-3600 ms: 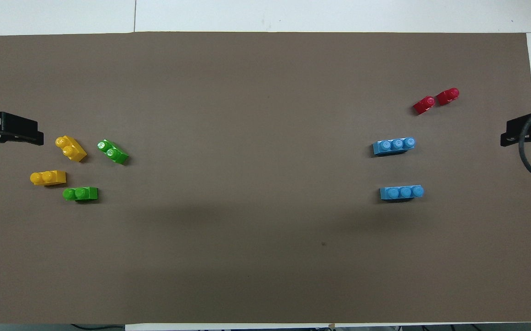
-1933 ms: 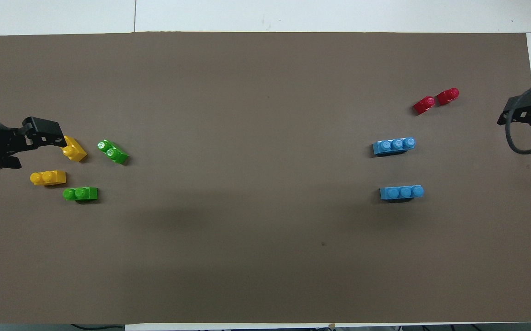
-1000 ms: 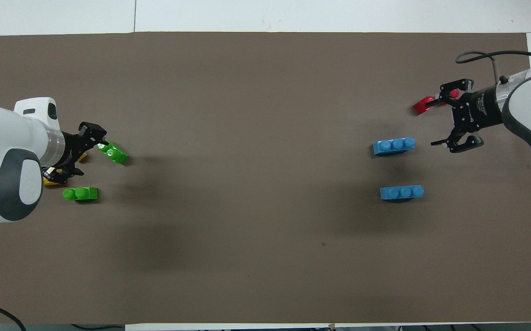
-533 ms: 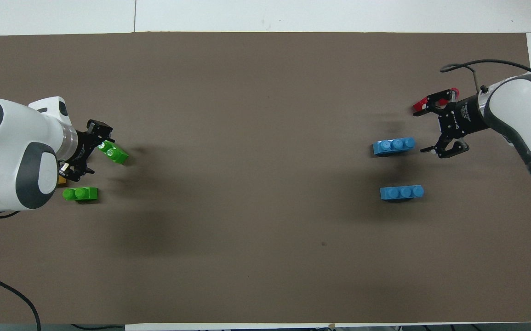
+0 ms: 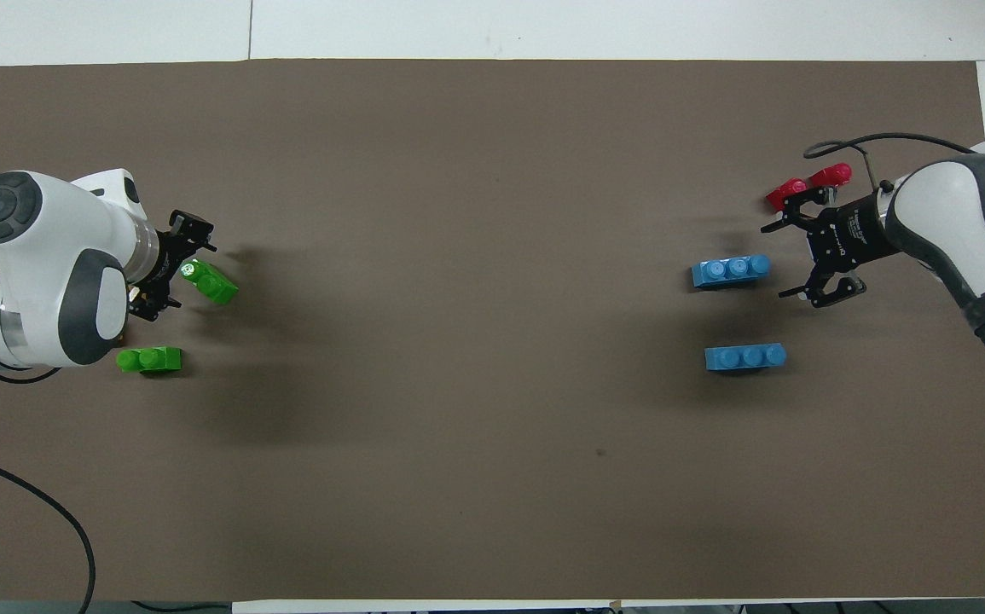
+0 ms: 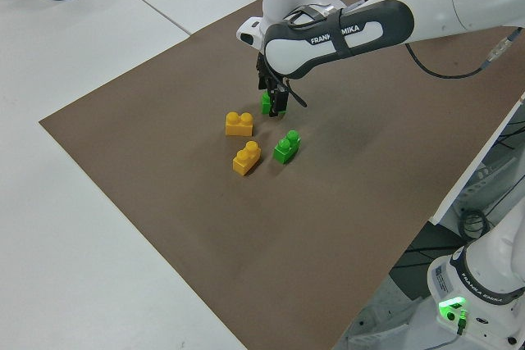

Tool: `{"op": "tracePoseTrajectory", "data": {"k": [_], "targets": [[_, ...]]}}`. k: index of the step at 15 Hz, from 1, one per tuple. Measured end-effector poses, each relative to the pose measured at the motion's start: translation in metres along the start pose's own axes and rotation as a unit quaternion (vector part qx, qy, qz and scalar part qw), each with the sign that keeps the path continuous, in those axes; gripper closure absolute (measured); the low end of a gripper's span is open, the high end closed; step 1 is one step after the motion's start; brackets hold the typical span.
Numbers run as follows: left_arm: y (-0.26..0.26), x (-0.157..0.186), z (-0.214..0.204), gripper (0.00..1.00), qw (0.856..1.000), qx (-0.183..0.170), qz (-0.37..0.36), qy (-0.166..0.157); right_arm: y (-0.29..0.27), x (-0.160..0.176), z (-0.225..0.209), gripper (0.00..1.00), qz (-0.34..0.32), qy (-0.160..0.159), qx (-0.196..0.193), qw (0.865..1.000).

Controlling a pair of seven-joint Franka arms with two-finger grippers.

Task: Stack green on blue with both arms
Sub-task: 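Reach the left gripper to the green brick while the right gripper reaches the blue brick, then close the left gripper on the green brick while the right gripper grasps the blue brick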

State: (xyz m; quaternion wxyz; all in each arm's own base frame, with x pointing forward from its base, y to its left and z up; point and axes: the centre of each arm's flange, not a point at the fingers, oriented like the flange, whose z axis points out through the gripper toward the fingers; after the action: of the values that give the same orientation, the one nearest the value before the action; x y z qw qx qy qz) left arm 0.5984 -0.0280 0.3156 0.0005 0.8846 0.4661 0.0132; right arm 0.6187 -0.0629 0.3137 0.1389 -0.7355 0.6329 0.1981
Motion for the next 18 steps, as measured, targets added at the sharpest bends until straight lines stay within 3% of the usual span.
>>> {"op": "tracePoseTrajectory", "data": {"k": [3,4,8,9,11,12,15,18], "targets": [[0.002,0.001,0.002,0.0,1.0,-0.007,0.0,0.004,0.003,0.01,0.012,0.0,0.003,-0.019,0.01,1.0],[0.002,0.001,0.003,0.07,1.0,-0.008,0.0,0.005,0.004,0.014,0.017,0.0,0.004,-0.02,0.014,1.0],[0.003,0.001,0.005,0.1,1.0,-0.011,0.0,0.006,0.006,0.017,0.035,0.0,0.008,-0.023,0.014,1.0],[0.002,0.001,0.006,0.18,1.0,-0.01,0.0,0.006,0.006,0.016,0.037,0.0,0.01,-0.026,0.015,0.999],[0.001,0.0,0.008,0.2,1.0,-0.009,0.0,0.005,0.005,0.016,0.04,0.0,0.012,-0.025,0.022,0.999],[0.001,0.0,0.009,0.28,1.0,-0.008,0.0,0.005,0.005,0.017,0.042,0.0,0.015,-0.025,0.026,0.999],[0.0,-0.001,0.012,0.65,1.0,-0.007,0.0,0.004,0.006,0.014,0.049,0.0,0.02,-0.03,0.032,0.999],[0.0,-0.001,0.012,0.66,1.0,-0.008,0.001,0.005,0.006,0.013,0.051,0.02,0.018,-0.038,0.036,0.998]]}}
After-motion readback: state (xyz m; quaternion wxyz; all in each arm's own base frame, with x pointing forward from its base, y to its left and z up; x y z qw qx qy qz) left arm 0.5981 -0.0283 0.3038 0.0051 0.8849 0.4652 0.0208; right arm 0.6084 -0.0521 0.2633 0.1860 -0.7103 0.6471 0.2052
